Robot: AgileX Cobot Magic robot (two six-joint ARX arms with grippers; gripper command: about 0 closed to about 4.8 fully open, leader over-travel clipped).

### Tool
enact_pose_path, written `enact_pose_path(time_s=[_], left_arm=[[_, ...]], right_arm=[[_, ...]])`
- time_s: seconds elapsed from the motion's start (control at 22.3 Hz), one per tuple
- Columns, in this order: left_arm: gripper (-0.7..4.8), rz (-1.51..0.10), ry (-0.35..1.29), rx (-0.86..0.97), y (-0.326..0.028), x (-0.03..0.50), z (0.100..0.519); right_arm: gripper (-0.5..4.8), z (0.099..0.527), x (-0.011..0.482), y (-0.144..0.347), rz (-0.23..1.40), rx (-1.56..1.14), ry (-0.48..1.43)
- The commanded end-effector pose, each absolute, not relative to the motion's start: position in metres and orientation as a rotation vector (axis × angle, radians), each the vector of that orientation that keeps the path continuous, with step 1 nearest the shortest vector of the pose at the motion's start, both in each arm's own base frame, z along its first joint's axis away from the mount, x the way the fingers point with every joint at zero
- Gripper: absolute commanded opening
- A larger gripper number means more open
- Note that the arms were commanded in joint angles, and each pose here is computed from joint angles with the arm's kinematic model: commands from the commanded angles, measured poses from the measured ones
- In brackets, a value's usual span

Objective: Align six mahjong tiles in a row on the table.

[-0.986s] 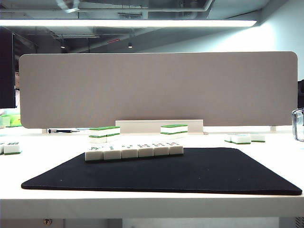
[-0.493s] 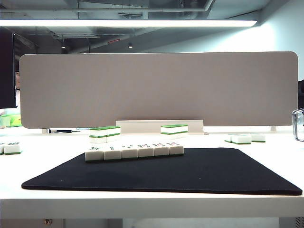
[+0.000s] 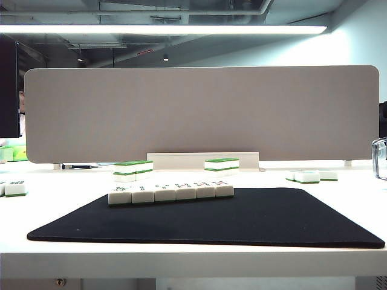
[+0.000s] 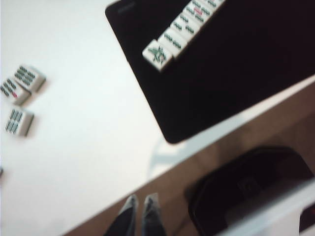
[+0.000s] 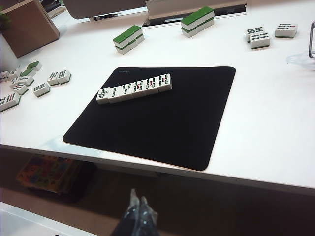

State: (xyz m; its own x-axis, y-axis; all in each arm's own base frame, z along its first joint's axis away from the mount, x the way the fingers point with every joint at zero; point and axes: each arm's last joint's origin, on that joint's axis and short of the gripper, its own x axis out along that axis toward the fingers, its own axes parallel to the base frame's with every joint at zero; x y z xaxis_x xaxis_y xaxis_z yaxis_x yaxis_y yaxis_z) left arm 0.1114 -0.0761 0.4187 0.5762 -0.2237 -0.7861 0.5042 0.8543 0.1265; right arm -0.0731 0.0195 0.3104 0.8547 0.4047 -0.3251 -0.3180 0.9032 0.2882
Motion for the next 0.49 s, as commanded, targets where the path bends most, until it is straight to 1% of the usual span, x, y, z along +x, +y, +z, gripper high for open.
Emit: enact_pose_path(time_s=[0.04, 0.09, 0.13, 0.18, 0.27, 0.31, 0.45, 0.49], left_arm=[[0.21, -0.358, 0.637, 0.301, -0.083, 0.126, 0.434], [0.21, -0.319, 0.551, 0.266, -0.084, 0.134, 0.44], [0.21, -0.299, 0.513, 0.242, -0.083, 0.137, 0.442], [0.21, -0.281, 0.491, 0.224, -0.081, 0.14, 0.444], [0.21, -0.195, 0.462, 0.14, -0.071, 0.149, 0.442], [0.21, -0.139, 0.465, 0.085, -0.062, 0.153, 0.434], [0.21, -0.057, 0.473, 0.044, -0.045, 0.157, 0.408], [0.21, -0.018, 0.46, 0.035, -0.039, 0.157, 0.392]], right_arm=[[-0.01, 0.311, -0.076, 0.02, 0.388, 0.218, 0.359], [-0.01, 0.311, -0.076, 0.02, 0.388, 0.218, 0.359], [-0.01, 0.311, -0.076, 0.02, 0.388, 0.218, 0.359], [-0.01, 0.311, -0.076, 0.02, 0.388, 0.218, 0.359], [-0.01, 0.311, -0.076, 0.02, 0.388, 0.218, 0.359], [-0.01, 0.311, -0.076, 0.02, 0.388, 0.218, 0.359], [-0.01, 0.311, -0.076, 0.02, 0.388, 0.218, 0.359], [-0.01, 0.311, -0.076, 0.02, 0.388, 0.218, 0.359]])
